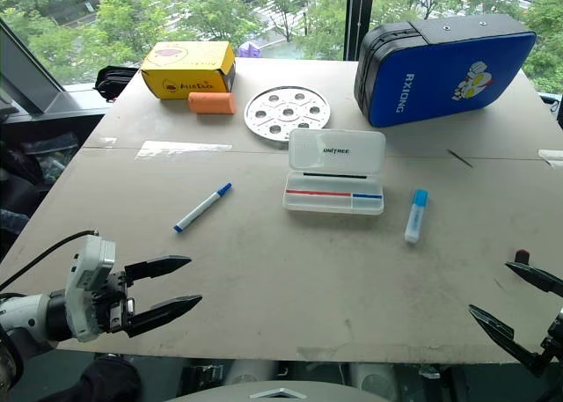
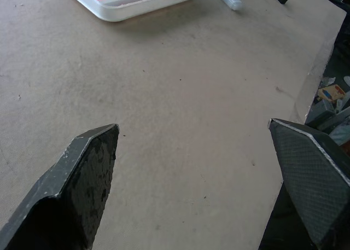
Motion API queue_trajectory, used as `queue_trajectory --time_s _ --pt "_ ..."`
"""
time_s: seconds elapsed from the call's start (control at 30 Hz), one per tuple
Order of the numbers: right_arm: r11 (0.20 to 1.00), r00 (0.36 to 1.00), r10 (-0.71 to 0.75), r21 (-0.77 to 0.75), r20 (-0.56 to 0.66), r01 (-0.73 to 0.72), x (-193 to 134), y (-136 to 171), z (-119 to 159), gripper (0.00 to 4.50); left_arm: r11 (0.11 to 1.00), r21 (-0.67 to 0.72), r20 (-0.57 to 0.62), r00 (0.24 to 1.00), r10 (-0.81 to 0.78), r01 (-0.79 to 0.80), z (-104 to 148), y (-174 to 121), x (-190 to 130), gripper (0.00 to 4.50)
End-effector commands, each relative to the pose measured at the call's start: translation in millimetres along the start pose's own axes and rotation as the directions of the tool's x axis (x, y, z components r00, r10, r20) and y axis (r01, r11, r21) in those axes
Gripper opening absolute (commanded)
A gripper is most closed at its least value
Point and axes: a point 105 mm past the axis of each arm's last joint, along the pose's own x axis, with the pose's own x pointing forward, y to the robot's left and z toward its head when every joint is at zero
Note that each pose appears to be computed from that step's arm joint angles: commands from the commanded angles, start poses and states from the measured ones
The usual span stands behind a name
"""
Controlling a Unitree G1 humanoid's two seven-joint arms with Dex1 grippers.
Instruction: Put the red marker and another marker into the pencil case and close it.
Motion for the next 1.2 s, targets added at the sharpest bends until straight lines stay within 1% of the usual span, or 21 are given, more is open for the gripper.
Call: queue_trajectory --time_s 0.03,0.13,0.23,0.3,0.37,0.4,0.47,0.5,0.53,0.63,0.7,0.8,0.97,1.07,1.1,1.13,1.2 --pt "0.999 0.998 -0.033 0.007 0.053 0.033 15.1 -8.1 12.7 4.50 0.999 0.033 0.043 0.999 -0.016 0.014 15.8 -2.8 9.5 4.44" --pt "0.995 0.987 -0.071 0.073 0.145 0.061 56.7 -17.0 41.2 4.50 0.999 0.030 0.120 0.992 -0.025 0.022 35.6 -10.4 24.0 4.44" --pt "0.992 0.977 -0.047 0.126 0.206 0.021 78.6 -17.9 64.7 4.50 0.999 0.027 0.151 0.988 -0.029 0.026 44.5 -14.2 27.1 4.44" --pt "0.983 0.977 0.115 0.124 0.178 -0.138 105.6 -2.7 76.6 4.50 0.999 0.039 0.165 0.986 -0.041 0.035 50.0 -19.4 30.0 4.44" --pt "0.967 0.963 0.229 0.080 0.139 -0.242 125.5 6.3 84.4 4.50 0.997 0.066 0.157 0.986 -0.058 0.048 52.1 -25.0 32.1 4.44" --pt "0.956 0.952 0.278 0.061 0.131 -0.288 140.2 6.5 89.3 4.26 0.995 0.079 0.147 0.987 -0.067 0.056 51.1 -27.9 31.6 4.49" --pt "0.934 0.931 0.351 0.026 0.102 -0.356 159.5 8.6 95.6 3.70 0.992 0.102 0.125 0.989 -0.081 0.069 48.1 -31.6 30.1 4.50" --pt "0.926 0.923 0.376 0.013 0.085 -0.378 165.4 9.7 96.7 3.18 0.991 0.112 0.113 0.990 -0.087 0.075 46.4 -32.7 29.6 4.50" --pt "0.915 0.914 0.404 -0.043 0.045 -0.402 175.0 10.7 95.3 2.71 0.992 0.106 0.114 0.990 -0.083 0.071 44.7 -32.3 27.4 4.50" --pt "0.868 0.877 0.476 -0.125 -0.059 -0.480 194.3 12.6 87.7 2.71 0.992 0.102 0.110 0.991 -0.079 0.068 39.9 -33.3 23.5 4.50" --pt "0.846 0.858 0.502 -0.144 -0.109 -0.514 204.4 10.5 81.6 2.71 0.992 0.110 0.106 0.991 -0.080 0.068 37.2 -35.2 22.5 4.50" --pt "0.819 0.836 0.525 -0.173 -0.158 -0.547 215.3 7.2 73.4 2.71 0.991 0.117 0.104 0.991 -0.083 0.071 35.4 -38.7 22.4 4.50" --pt "0.792 0.805 0.552 -0.166 -0.218 -0.588 228.0 1.9 58.5 2.71 0.989 0.129 0.093 0.993 -0.079 0.066 29.5 -42.8 21.6 4.50" --pt "0.792 0.799 0.551 -0.150 -0.241 -0.592 232.4 -2.3 51.4 1.96 0.990 0.127 0.100 0.993 -0.068 0.055 28.3 -43.8 21.8 4.50" --pt "0.793 0.800 0.548 -0.152 -0.245 -0.589 234.2 -3.6 50.1 1.56 0.991 0.125 0.100 0.993 -0.066 0.054 27.5 -44.2 21.6 4.50" --pt "0.792 0.799 0.547 -0.156 -0.248 -0.590 235.8 -4.4 49.5 1.03 0.991 0.122 0.099 0.993 -0.064 0.052 25.8 -44.8 21.2 4.50" --pt "0.782 0.792 0.553 -0.168 -0.257 -0.601 237.2 -4.6 49.0 0.15 0.992 0.118 0.099 0.993 -0.061 0.049 23.4 -45.3 20.5 4.50"
